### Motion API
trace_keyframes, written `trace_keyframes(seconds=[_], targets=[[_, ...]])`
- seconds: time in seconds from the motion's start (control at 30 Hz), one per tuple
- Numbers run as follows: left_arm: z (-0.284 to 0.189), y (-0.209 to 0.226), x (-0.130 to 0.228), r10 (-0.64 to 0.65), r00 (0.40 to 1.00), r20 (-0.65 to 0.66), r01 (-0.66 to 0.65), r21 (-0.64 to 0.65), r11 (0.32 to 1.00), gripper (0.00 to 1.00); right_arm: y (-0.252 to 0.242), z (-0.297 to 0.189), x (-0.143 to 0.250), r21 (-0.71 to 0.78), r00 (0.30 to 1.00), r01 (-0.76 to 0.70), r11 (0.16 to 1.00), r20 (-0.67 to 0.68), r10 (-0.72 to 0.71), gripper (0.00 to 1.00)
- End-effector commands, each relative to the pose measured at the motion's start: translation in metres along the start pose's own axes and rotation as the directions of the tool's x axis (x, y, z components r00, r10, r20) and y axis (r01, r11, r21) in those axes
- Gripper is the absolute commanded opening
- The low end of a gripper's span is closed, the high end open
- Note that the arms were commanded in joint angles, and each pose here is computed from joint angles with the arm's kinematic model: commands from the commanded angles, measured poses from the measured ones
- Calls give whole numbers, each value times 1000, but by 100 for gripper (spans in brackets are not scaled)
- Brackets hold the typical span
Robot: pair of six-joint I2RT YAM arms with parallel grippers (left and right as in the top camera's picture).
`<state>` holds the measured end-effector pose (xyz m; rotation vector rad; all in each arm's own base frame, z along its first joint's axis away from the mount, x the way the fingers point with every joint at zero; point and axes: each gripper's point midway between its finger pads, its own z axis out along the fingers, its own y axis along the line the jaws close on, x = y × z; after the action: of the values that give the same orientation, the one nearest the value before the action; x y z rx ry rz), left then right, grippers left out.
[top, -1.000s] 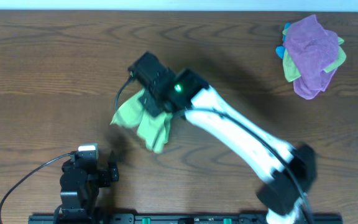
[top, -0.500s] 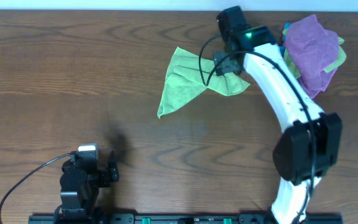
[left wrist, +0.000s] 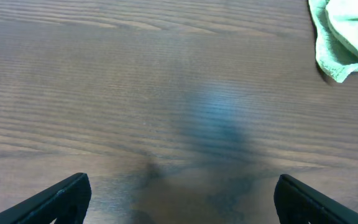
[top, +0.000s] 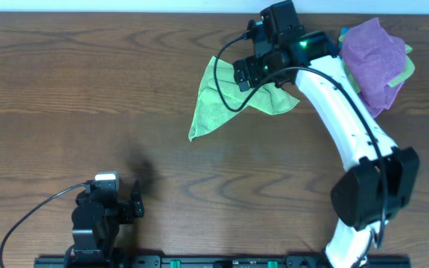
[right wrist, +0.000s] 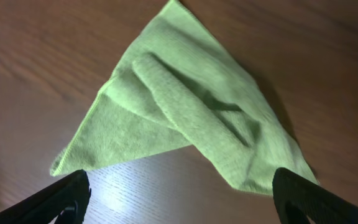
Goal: Fold the cloth
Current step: 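Lift the green cloth with the right gripper and pull it left, then lower the green cloth onto the table center and release it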
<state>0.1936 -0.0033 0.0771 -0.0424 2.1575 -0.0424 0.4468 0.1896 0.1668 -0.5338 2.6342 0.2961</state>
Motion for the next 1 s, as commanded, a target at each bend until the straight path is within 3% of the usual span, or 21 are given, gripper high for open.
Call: trace_keyframes(seconds=[0.0, 0.4, 0.97], targets=[[1, -4, 2, -15, 1000, -3, 15, 25, 1000, 95, 10, 29, 4, -66, 988, 153, 986, -25, -155, 92], [1, -5, 2, -16, 1000, -4, 16, 25, 1000, 96, 17, 106, 20, -96, 973, 203, 974, -93, -212, 73], [1, -4, 7, -16, 1000, -25, 16, 24, 1000, 96, 20, 150, 19, -79, 970, 228, 970, -71, -233, 63]])
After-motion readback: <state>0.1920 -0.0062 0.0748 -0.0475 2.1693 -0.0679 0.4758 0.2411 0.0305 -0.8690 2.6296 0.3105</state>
